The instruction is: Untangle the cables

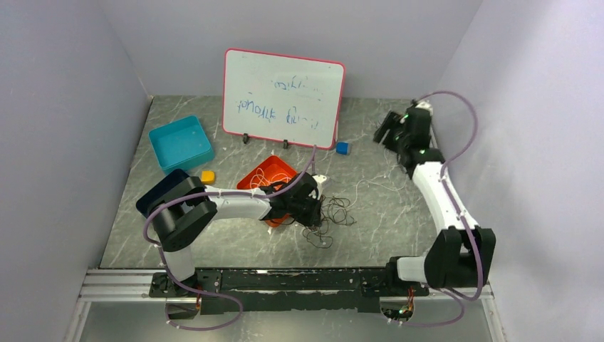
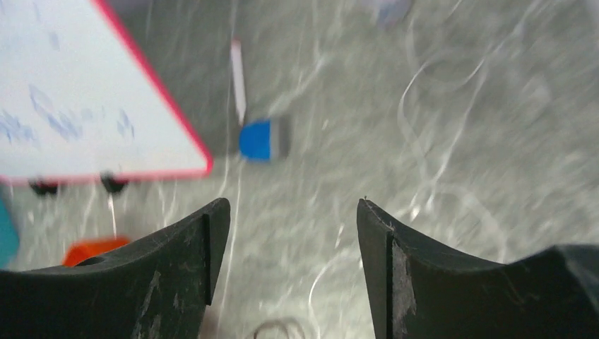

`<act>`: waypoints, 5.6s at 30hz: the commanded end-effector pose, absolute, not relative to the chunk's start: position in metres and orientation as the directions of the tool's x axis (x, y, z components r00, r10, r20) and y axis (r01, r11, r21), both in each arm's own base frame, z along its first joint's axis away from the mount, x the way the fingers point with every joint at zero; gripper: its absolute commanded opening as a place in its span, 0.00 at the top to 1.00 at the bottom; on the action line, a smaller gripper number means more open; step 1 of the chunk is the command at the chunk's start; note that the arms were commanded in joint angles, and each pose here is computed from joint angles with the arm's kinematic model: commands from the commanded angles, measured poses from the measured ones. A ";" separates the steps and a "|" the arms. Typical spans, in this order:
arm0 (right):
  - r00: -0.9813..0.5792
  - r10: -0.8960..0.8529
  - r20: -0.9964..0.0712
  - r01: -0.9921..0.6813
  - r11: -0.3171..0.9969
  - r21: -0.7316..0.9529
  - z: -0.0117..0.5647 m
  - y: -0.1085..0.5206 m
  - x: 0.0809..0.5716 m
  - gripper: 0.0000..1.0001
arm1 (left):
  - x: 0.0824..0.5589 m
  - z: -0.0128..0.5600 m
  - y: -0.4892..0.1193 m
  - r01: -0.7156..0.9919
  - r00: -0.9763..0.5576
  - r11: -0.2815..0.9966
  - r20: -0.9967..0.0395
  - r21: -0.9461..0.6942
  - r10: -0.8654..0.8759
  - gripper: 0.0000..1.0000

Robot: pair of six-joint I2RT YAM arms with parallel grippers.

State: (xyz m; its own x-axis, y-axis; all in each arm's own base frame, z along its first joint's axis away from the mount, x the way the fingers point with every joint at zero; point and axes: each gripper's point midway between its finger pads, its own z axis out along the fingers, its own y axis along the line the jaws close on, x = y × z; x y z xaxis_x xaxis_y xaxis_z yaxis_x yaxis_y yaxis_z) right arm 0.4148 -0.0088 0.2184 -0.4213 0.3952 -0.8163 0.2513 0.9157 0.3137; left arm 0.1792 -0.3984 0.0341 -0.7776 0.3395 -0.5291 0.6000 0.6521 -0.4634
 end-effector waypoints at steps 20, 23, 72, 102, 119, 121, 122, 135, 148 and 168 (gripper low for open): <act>-0.728 0.393 -0.562 0.178 0.900 0.399 0.049 0.098 0.278 0.35 | 0.178 0.030 -0.407 0.614 -0.772 0.635 -0.528 -0.470 0.355 0.93; -0.708 0.422 -0.566 0.185 0.884 0.428 0.045 0.100 0.282 0.36 | 0.178 0.031 -0.406 0.613 -0.771 0.636 -0.530 -0.468 0.353 0.93; -0.023 0.301 -0.953 0.122 0.947 0.296 0.365 0.021 0.350 1.00 | 0.178 0.008 -0.401 0.606 -0.778 0.660 -0.507 -0.445 0.372 0.93; 0.296 0.187 -0.937 0.265 0.926 0.269 0.526 -0.051 0.348 1.00 | 0.170 -0.014 -0.393 0.590 -0.795 0.668 -0.467 -0.453 0.386 0.93; 0.172 0.196 -0.965 0.179 0.957 0.227 0.492 -0.030 0.362 1.00 | 0.205 0.076 -0.454 0.733 -0.652 0.538 -0.652 -0.415 0.386 0.71; 0.160 0.199 -0.967 0.172 0.959 0.226 0.488 -0.028 0.363 1.00 | 0.207 0.076 -0.447 0.729 -0.650 0.559 -0.655 -0.396 0.385 0.60; 0.155 0.199 -0.968 0.169 0.960 0.225 0.486 -0.028 0.364 1.00 | 0.206 0.075 -0.442 0.726 -0.652 0.568 -0.653 -0.389 0.386 0.55; 0.142 0.177 -0.974 0.064 0.980 0.187 0.494 -0.009 0.360 1.00 | 0.199 0.123 -0.391 0.706 -0.609 0.616 -0.744 -0.349 0.275 0.26; 0.193 0.140 -0.971 -0.133 0.984 0.116 0.547 0.034 0.371 1.00 | 0.235 0.175 -0.349 0.704 -0.543 0.638 -0.816 -0.313 0.199 0.22; 0.087 0.236 -0.968 -0.557 0.817 0.149 0.557 0.238 0.357 1.00 | 0.280 0.157 -0.196 0.265 -0.651 0.906 -0.755 -0.330 -0.085 0.27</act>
